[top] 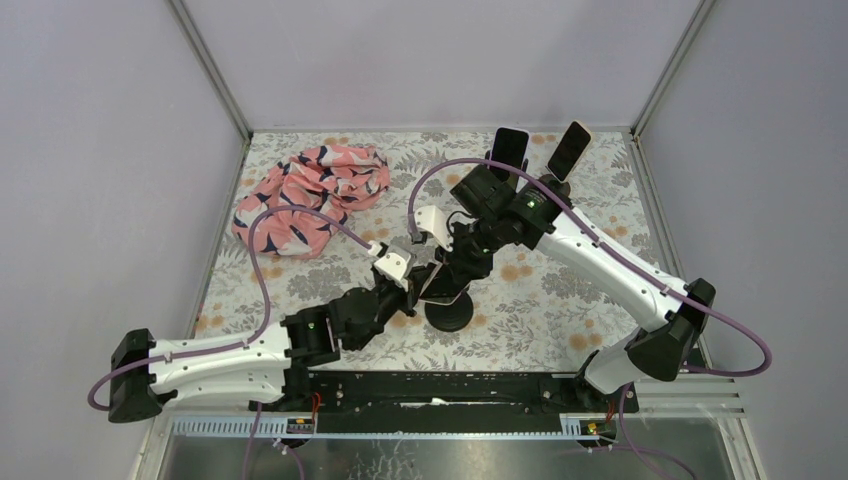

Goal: Place the phone on the phone stand
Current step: Install the phone on the phone stand.

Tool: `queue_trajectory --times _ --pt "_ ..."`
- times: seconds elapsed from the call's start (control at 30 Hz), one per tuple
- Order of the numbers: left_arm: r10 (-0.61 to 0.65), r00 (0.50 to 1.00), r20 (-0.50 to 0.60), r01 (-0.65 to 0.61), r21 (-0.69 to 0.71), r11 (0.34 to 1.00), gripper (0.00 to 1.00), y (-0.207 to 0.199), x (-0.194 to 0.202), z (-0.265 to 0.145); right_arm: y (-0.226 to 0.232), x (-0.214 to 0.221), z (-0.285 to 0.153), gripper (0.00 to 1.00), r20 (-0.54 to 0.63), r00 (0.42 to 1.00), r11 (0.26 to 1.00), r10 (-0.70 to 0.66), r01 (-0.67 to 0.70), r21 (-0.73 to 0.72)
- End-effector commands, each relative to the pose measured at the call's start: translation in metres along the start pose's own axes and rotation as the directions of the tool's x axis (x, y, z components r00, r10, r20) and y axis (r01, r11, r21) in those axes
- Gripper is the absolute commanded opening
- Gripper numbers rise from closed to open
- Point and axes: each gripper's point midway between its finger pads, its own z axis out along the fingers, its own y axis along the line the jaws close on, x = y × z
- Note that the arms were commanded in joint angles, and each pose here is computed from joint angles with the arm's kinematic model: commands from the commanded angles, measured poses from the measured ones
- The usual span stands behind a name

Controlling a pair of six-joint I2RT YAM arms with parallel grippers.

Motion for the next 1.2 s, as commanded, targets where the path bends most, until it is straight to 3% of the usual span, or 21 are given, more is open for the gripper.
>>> queue_trajectory --times 0.0,0.67,0.87,1.17 --pt "-0.111 0.989 0.094 0.108 0.036 0.994 0.00 -0.003 -0.036 -0.011 -0.086 0.112 -0.020 0.00 -0.412 0.877 0.923 0.246 -0.083 0.375" --pt "0.056 0.998 -0.038 -0.058 -0.055 0.997 0.00 0.004 -0.009 0.005 -0.096 0.122 -0.020 0.00 -0.438 0.854 0.920 0.281 -0.110 0.377" --pt "-0.005 1.000 0.001 0.005 0.027 1.000 0.00 0.002 -0.013 0.000 -0.099 0.125 -0.020 0.00 -0.443 0.846 0.917 0.297 -0.122 0.381" --pt "-0.041 0.999 -0.032 0.044 0.093 0.995 0.00 -0.004 -0.007 0.003 -0.100 0.125 -0.021 0.00 -0.446 0.844 0.915 0.299 -0.121 0.385"
